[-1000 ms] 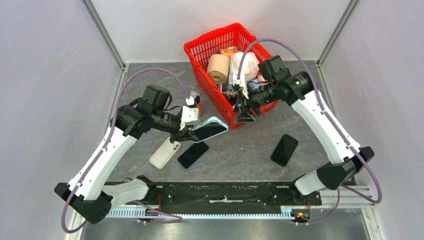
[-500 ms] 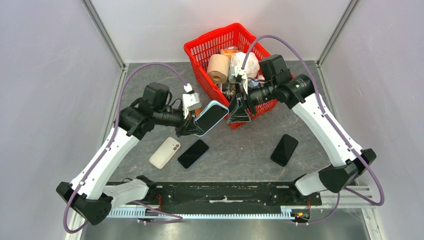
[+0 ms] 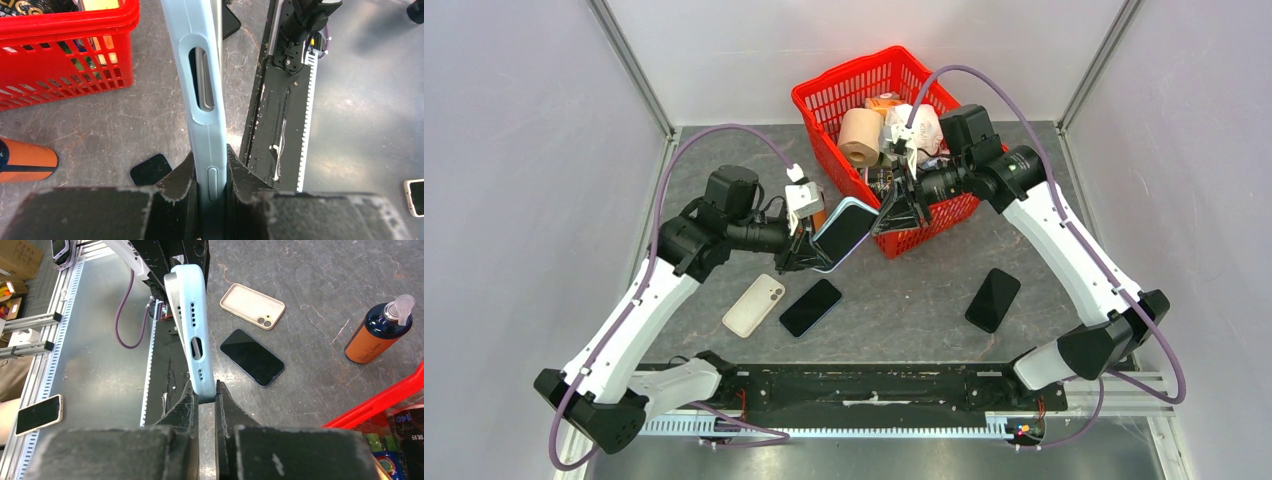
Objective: Take the phone out of the phone case
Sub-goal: Remove the phone case from the phone.
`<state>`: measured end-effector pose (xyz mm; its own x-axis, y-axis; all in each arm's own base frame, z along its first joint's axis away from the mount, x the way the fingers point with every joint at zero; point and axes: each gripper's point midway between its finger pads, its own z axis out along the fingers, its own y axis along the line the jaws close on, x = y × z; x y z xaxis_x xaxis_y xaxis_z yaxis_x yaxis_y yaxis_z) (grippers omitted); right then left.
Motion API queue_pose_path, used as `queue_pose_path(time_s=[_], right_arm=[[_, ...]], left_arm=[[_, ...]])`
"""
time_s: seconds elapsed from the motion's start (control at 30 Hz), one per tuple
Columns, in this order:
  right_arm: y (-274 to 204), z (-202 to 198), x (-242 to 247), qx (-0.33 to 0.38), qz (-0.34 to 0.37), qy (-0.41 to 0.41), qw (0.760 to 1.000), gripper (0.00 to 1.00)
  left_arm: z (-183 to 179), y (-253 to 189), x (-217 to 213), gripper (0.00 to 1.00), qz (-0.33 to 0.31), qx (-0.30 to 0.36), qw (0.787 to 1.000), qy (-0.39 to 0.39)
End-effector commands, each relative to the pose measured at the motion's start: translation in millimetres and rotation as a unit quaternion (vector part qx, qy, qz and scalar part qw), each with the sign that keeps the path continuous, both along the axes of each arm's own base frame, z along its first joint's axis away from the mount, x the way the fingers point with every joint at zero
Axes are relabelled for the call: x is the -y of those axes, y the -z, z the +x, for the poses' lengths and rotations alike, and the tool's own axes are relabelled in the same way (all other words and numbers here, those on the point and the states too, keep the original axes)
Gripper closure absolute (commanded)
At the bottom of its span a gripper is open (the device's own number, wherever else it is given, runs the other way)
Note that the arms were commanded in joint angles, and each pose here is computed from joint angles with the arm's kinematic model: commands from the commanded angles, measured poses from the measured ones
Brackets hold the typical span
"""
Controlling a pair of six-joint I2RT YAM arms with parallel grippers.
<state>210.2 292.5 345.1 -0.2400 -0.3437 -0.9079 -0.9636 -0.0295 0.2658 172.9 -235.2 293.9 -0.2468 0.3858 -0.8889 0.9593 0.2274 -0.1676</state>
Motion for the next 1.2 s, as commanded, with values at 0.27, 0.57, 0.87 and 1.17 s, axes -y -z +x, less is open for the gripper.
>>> queue_pose_path(time_s=[0.27, 0.57, 0.87, 1.17], right_arm=[[-2.8, -28.8, 2.7, 0.035, 0.029, -0.093, 0.995, 1.0], [-0.1, -49.3, -0.3, 0.102, 0.013, -0.145, 0.984, 1.0], [-1.3, -62.0, -5.7, 0.145, 0.001, -0.183, 0.972, 1.0], [-0.8, -62.0, -8.5, 0.154, -0.003, -0.193, 0.969, 1.0]], left_arm=[[-37.6, -16.6, 13.4, 0.98, -0.071, 0.018, 0.986, 0.147], [-82.6, -8.9, 9.2, 0.98, -0.098, 0.046, 0.95, 0.293], [-98.2, -5.1, 12.5, 0.98, -0.095, 0.051, 0.931, 0.349], [-104.8, -5.7, 15.8, 0.98, -0.099, 0.046, 0.925, 0.363]])
